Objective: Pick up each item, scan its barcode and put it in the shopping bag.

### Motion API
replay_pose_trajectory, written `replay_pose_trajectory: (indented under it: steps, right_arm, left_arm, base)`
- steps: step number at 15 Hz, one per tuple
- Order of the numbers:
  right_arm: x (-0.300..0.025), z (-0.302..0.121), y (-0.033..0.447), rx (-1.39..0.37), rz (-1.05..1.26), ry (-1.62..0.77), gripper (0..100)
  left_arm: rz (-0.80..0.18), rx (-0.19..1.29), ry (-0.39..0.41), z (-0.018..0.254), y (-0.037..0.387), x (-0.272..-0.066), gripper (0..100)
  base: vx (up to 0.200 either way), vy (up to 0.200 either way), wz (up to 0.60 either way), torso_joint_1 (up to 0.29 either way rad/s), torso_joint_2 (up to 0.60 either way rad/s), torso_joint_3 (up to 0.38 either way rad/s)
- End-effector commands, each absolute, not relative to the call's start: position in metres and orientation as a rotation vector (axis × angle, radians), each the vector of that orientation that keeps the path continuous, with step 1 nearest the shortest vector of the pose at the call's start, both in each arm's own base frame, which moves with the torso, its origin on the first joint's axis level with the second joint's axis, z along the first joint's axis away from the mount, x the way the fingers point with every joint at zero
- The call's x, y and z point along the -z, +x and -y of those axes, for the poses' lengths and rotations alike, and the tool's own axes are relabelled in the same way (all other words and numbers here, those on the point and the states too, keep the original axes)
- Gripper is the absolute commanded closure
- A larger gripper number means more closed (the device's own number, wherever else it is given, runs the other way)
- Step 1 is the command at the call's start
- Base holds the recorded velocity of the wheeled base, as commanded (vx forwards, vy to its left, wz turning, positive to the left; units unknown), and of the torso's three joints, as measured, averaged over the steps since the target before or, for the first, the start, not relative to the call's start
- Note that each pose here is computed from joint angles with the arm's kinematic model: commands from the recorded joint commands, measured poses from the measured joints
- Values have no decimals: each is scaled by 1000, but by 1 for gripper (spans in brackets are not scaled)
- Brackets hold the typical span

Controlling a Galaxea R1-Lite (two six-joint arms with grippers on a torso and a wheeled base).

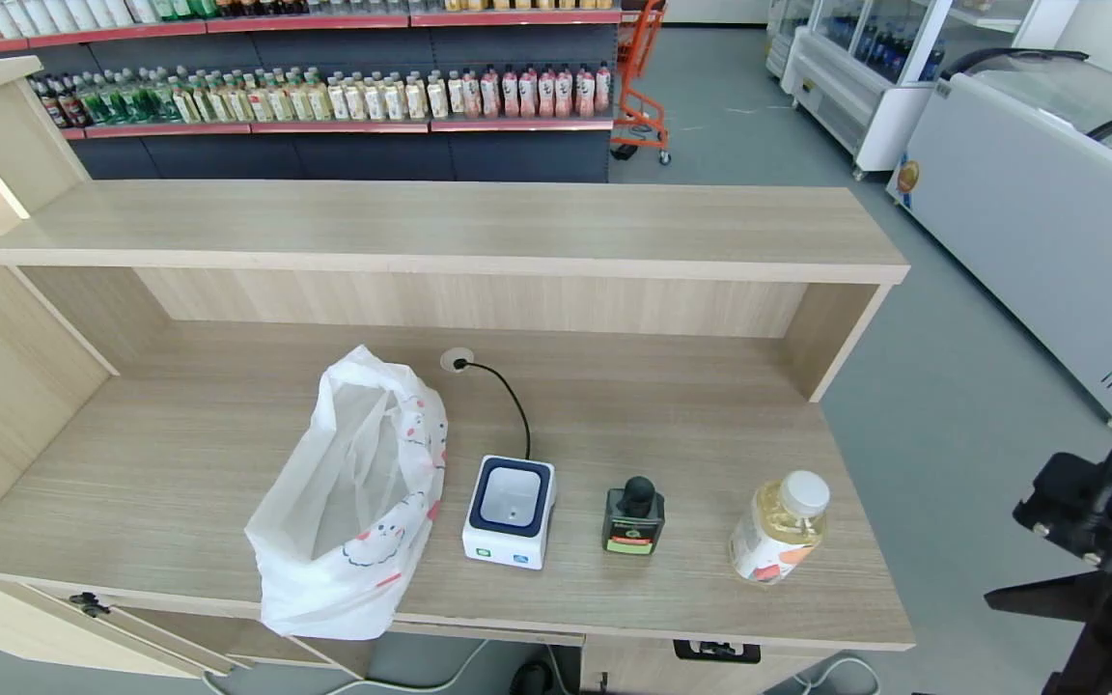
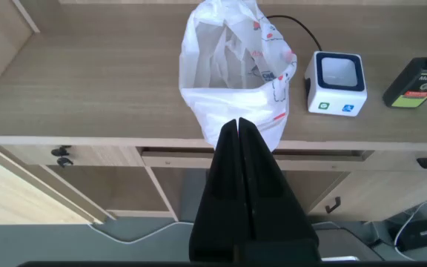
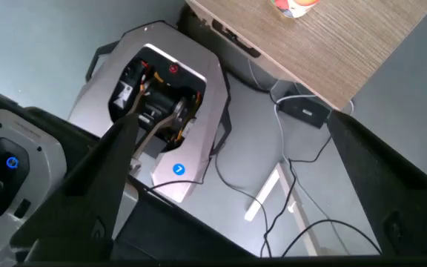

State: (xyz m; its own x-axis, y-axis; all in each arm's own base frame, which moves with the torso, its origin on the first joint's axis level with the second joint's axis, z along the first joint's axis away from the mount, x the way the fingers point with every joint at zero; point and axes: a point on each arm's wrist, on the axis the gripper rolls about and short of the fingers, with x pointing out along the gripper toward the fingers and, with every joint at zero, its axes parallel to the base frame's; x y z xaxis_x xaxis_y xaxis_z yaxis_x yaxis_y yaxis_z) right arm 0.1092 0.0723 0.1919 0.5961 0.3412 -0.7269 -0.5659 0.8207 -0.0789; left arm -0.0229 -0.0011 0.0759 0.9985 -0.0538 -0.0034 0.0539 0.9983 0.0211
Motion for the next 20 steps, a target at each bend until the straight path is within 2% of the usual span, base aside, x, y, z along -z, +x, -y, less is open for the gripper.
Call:
replay_pose_trajectory:
  steps: [1,5,9,20]
  right_arm:
    - [-178,-76,116,-521,-827,-342,0]
    - [-160,-99,150,-522,-821,-342,0]
    - [-137,-109,164,-524,-847,-353,0]
    - [-82,-153,227,-544,-687,-310,0]
  left_arm:
    - [-2,54,21,1,-23,-76,100]
    - [-2,54,21,1,-23,-76,100]
    - [-2,54,21,1,-23,-76,100]
    - [-2,55,21,1,-23,-76,100]
  base:
    - [0,0,0,0,0,0]
    - [0,0,0,0,0,0]
    - [0,0,0,0,0,0]
    - [0,0,0,0,0,0]
